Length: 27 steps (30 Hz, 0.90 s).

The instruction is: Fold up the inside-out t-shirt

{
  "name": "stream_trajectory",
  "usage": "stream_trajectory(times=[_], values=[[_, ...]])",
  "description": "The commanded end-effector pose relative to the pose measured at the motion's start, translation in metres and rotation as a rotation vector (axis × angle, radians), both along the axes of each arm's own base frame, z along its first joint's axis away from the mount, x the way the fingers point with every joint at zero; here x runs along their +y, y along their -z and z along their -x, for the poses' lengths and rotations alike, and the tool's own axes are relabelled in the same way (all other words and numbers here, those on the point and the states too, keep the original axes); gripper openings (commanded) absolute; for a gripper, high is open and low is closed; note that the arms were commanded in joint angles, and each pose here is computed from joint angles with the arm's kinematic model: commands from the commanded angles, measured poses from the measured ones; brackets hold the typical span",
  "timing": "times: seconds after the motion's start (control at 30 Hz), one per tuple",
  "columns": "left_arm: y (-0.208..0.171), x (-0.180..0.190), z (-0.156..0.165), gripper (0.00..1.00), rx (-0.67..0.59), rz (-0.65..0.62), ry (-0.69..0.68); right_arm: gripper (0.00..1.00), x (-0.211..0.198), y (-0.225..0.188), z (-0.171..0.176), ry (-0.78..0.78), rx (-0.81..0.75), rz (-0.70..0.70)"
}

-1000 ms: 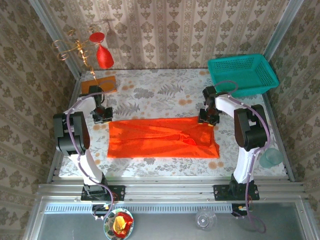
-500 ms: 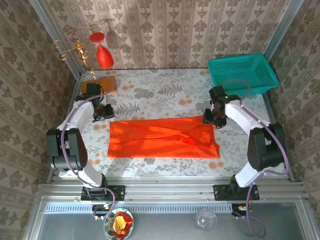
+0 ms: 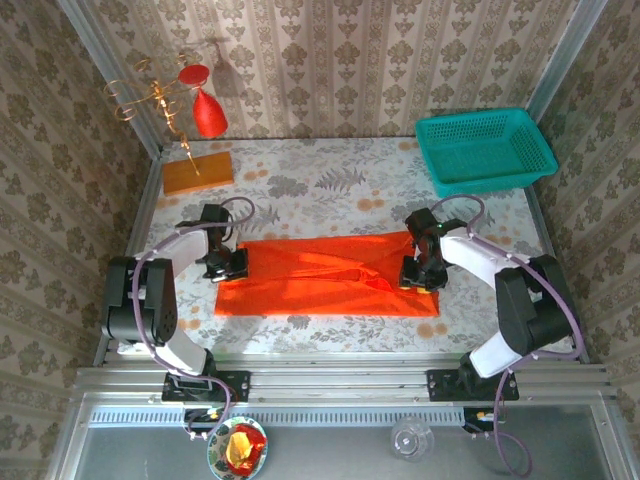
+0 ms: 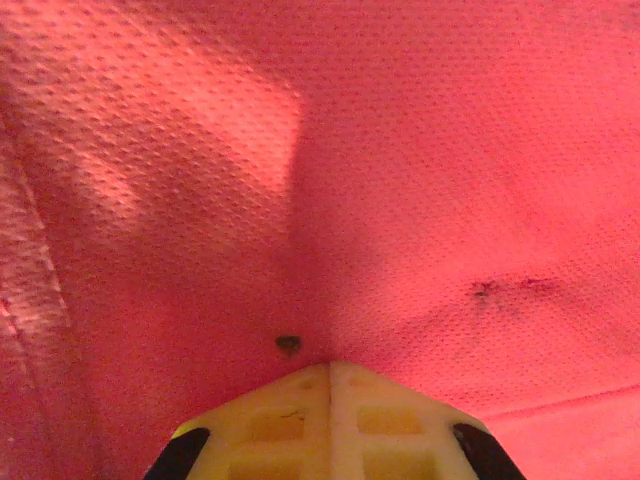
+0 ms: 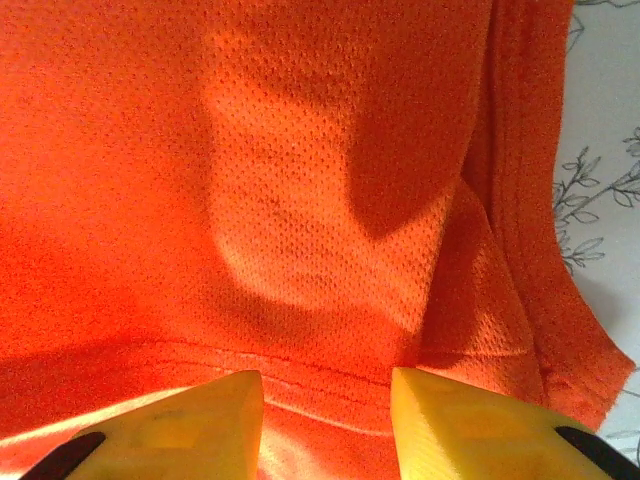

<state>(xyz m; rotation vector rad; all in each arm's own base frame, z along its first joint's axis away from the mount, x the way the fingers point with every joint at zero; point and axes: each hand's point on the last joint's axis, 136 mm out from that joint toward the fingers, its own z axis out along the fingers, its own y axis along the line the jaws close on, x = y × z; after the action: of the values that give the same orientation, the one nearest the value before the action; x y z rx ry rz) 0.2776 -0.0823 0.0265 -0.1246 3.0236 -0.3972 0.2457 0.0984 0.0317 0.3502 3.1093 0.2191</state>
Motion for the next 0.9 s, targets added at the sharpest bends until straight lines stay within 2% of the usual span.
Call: stream_trajectory(times=[0.0,0.2,0.23,0.4,0.5,0.53,0.6,0.7,0.87], values=[[0.007,0.007,-0.001,0.06,0.013,-0.022,-0.032,0.32,-0.004,0.010,0.004,0.032,0.023,0.021],[0.011,0.012,0.000,0.07,0.024,-0.042,-0.047,0.01,-0.023,0.000,0.016,0.053,0.013,0.115],[0.012,0.013,0.000,0.07,0.027,-0.047,-0.048,0.00,-0.027,-0.001,0.019,0.058,0.015,0.132],[0.013,0.015,0.001,0.07,0.036,-0.058,-0.054,0.00,-0.039,0.002,0.029,0.069,0.046,0.202],[0.011,0.014,0.000,0.07,0.032,-0.054,-0.055,0.00,-0.037,-0.017,0.020,0.039,0.004,0.264],[0.009,0.014,-0.001,0.07,0.027,-0.049,-0.054,0.00,-0.029,-0.024,0.014,0.017,-0.025,0.254],[0.007,0.011,-0.001,0.07,0.020,-0.043,-0.050,0.07,-0.004,-0.039,0.001,-0.034,-0.093,0.204],[0.004,0.010,-0.003,0.07,0.008,-0.039,-0.046,0.16,0.049,-0.050,-0.018,-0.113,-0.140,0.040],[0.001,0.010,-0.003,0.08,0.003,-0.038,-0.046,0.21,0.085,-0.046,-0.045,-0.165,-0.135,-0.001]])
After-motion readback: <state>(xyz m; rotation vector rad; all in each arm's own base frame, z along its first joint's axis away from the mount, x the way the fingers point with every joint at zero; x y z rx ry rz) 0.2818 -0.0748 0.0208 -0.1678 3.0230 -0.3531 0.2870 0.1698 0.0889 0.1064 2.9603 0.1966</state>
